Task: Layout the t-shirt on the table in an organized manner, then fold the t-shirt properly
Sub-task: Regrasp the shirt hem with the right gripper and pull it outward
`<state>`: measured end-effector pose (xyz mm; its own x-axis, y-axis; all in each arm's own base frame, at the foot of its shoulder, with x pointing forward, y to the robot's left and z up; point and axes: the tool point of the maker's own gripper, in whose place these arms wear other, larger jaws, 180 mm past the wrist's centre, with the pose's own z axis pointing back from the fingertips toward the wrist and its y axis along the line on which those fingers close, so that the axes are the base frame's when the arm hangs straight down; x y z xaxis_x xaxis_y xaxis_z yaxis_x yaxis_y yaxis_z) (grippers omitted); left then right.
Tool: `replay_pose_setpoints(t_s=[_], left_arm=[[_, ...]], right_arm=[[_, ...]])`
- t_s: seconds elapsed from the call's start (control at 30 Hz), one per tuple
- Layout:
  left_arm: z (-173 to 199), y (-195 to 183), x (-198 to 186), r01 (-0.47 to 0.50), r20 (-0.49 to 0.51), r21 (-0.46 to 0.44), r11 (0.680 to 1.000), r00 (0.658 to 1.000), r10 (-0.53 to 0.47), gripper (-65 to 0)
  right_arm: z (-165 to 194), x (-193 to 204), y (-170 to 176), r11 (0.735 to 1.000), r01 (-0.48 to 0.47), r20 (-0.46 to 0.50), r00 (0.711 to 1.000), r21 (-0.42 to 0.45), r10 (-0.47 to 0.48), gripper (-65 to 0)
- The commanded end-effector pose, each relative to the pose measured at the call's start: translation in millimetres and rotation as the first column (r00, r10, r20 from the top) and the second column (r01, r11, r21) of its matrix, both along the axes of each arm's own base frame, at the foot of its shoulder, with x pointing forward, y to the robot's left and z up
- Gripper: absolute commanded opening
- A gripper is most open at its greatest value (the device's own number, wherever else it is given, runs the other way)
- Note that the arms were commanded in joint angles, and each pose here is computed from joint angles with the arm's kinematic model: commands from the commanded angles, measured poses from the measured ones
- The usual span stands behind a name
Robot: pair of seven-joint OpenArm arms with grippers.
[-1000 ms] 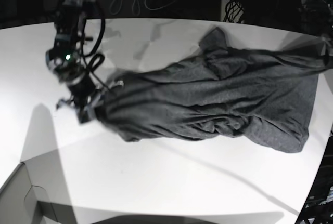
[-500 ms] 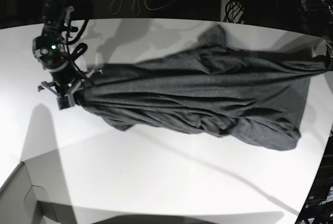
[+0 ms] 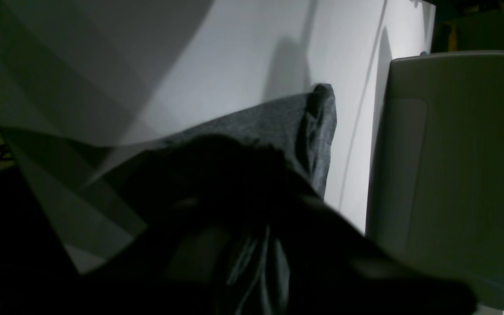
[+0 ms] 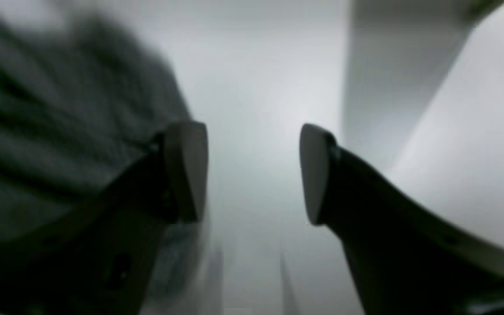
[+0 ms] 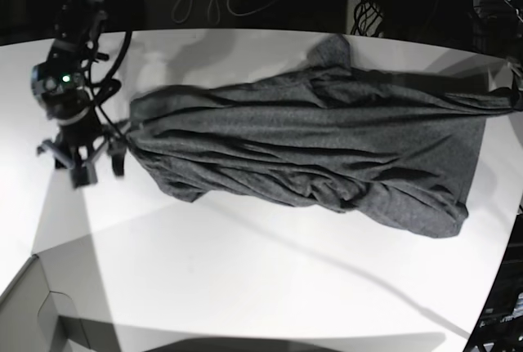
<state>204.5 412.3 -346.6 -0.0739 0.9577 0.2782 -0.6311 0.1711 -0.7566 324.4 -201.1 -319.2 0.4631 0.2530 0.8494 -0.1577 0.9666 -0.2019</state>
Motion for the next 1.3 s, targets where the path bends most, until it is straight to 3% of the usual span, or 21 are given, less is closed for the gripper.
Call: replay_pose_setpoints(t_s=[0.0, 0.07, 0.2, 0.43, 0.53, 0.77, 0.93, 1.13, 1.2, 1.27], left_arm=[[12, -1, 5, 0.011, 0.033, -0.031, 0.999, 0.999, -0.01, -64.9], [11, -1, 4, 0.011, 0.029, -0.031, 0.999, 1.0, -0.01, -64.9], [10, -1, 3, 0.011, 0.026, -0.033, 0.999, 1.0, -0.01, -64.9], [3, -12, 5, 0.026, 0.021, -0.056, 0.998, 0.999, -0.025, -64.9], [1, -15, 7, 0.038, 0.018, -0.058, 0.998, 0.999, -0.037, -64.9], [1, -15, 7, 0.038, 0.018, -0.058, 0.998, 0.999, -0.037, -64.9], [1, -15, 7, 0.036, 0.018, -0.058, 0.998, 0.999, -0.035, -64.9], [-2, -15, 2, 0.034, 0.004, -0.059, 0.998, 0.999, -0.034, -64.9], [-2, -14, 1, 0.033, 0.003, -0.057, 0.998, 0.999, -0.033, -64.9], [-2, -14, 1, 0.033, 0.003, -0.057, 0.998, 0.999, -0.033, -64.9]], right_arm=[[25, 11, 8, 0.999, -0.033, 0.084, 0.996, 0.015, 0.031, -30.4], [37, 26, 29, 0.996, -0.087, 0.119, 0.989, 0.026, 0.084, -30.2], [20, 49, 83, 0.971, -0.239, 0.011, 0.971, 0.018, 0.238, -30.2], [-30, 85, 192, 0.852, -0.522, -0.211, 0.83, 0.028, 0.516, -27.7], [-35, 96, 218, 0.833, -0.548, -0.22, 0.806, 0.077, 0.55, -27.7], [-49, 99, 246, 0.811, -0.562, -0.205, 0.784, 0.166, 0.586, -27.7], [-49, 99, 250, 0.803, -0.565, -0.162, 0.788, 0.189, 0.593, -27.7], [-78, 91, 251, 0.803, -0.54, -0.198, 0.783, 0.253, 0.589, -28.1], [-76, 92, 253, 0.799, -0.54, -0.175, 0.788, 0.262, 0.59, -30.7], [-75, 93, 253, 0.798, -0.542, -0.163, 0.79, 0.265, 0.591, -37.6]])
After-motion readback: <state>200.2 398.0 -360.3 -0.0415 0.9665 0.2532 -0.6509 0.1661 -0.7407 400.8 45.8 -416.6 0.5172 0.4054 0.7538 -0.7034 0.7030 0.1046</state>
